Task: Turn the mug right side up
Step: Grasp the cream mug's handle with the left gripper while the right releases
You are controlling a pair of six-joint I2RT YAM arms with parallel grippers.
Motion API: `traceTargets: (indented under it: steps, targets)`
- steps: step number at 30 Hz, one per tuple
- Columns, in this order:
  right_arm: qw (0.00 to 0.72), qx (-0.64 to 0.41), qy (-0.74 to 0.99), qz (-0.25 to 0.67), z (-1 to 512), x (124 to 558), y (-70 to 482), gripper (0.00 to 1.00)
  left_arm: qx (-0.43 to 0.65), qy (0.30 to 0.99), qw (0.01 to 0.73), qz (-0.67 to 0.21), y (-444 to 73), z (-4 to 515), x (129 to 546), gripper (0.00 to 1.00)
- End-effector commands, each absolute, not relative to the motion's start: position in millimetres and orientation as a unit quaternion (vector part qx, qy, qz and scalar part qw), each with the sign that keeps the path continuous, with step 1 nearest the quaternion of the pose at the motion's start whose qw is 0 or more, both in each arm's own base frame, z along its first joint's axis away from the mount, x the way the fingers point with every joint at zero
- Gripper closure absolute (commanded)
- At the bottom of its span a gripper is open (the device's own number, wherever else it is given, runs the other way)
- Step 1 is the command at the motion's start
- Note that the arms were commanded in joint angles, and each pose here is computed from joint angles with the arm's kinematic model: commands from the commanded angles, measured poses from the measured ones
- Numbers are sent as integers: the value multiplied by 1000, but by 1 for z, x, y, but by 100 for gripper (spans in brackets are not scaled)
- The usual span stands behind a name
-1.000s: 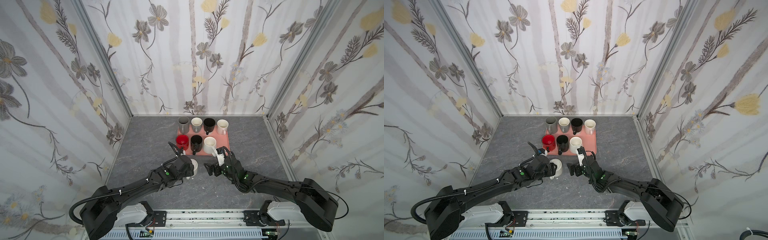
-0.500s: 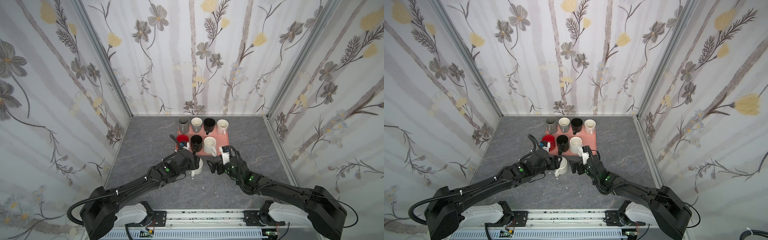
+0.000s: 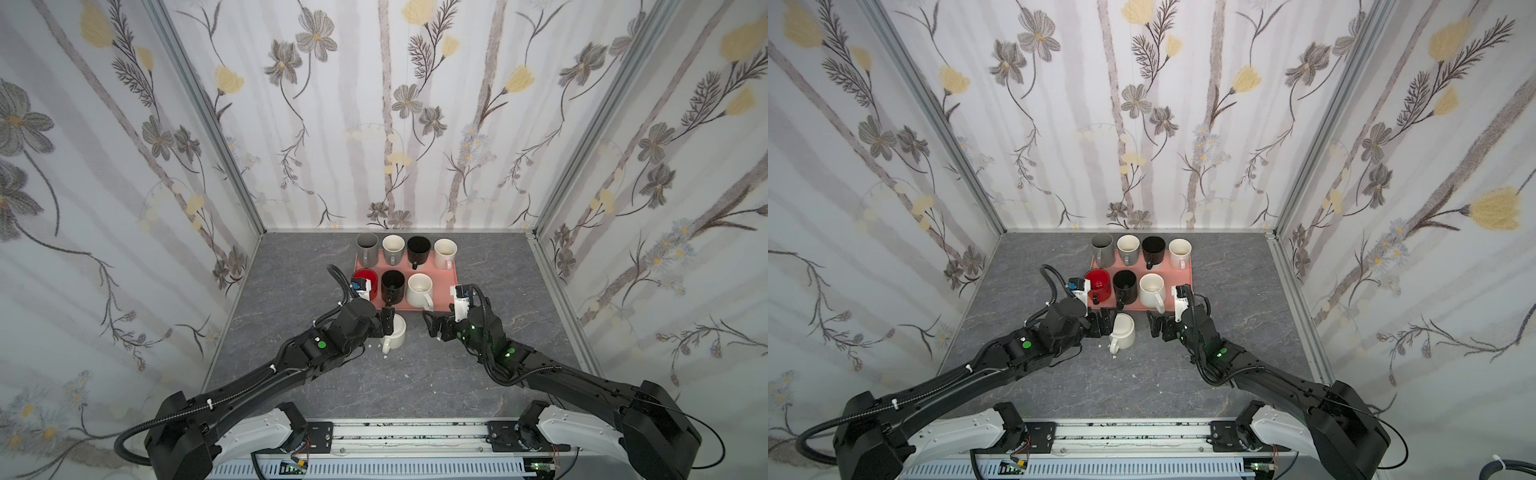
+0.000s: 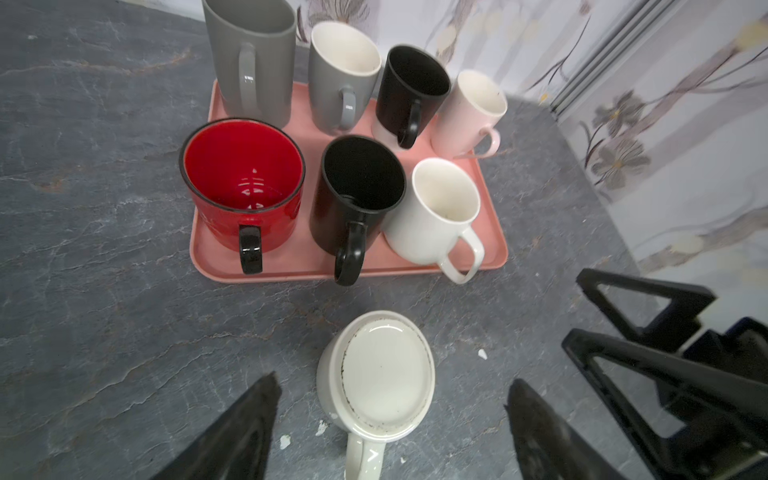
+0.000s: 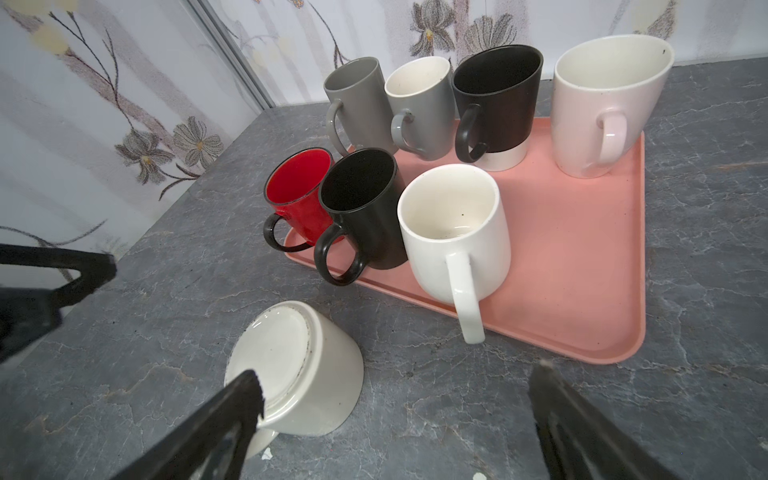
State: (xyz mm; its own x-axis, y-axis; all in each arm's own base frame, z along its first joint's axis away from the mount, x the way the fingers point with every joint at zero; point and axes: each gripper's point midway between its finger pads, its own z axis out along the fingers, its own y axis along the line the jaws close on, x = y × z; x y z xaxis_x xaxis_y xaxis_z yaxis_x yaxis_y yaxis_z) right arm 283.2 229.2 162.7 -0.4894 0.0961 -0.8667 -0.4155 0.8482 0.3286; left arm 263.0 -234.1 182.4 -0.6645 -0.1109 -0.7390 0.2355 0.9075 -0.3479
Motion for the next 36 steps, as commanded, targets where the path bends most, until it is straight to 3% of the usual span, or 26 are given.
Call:
traceTargets:
  steps: [1,5,9,15,19,24,28,36]
  targets:
    - [497,-92,825,253,163,286,224,1,80,917,361,-152,-234,153,248,22]
    - [488,-77,830,258,156,288,218,0,126,923,339,-130,-246,133,228,29]
    - [477,-64,833,272,151,289,215,0,150,928,319,-118,-253,117,217,47]
    - [467,-61,835,284,149,290,215,0,168,937,288,-105,-262,97,213,62]
    - [468,-58,834,285,150,290,213,0,170,945,271,-73,-259,84,214,64]
    - [470,-53,834,286,150,290,209,0,163,948,269,-46,-255,75,219,59]
    - [472,-53,831,290,152,291,209,0,161,947,278,-30,-254,73,225,68]
    - [474,-53,829,293,154,291,209,0,166,941,294,-14,-258,70,236,71]
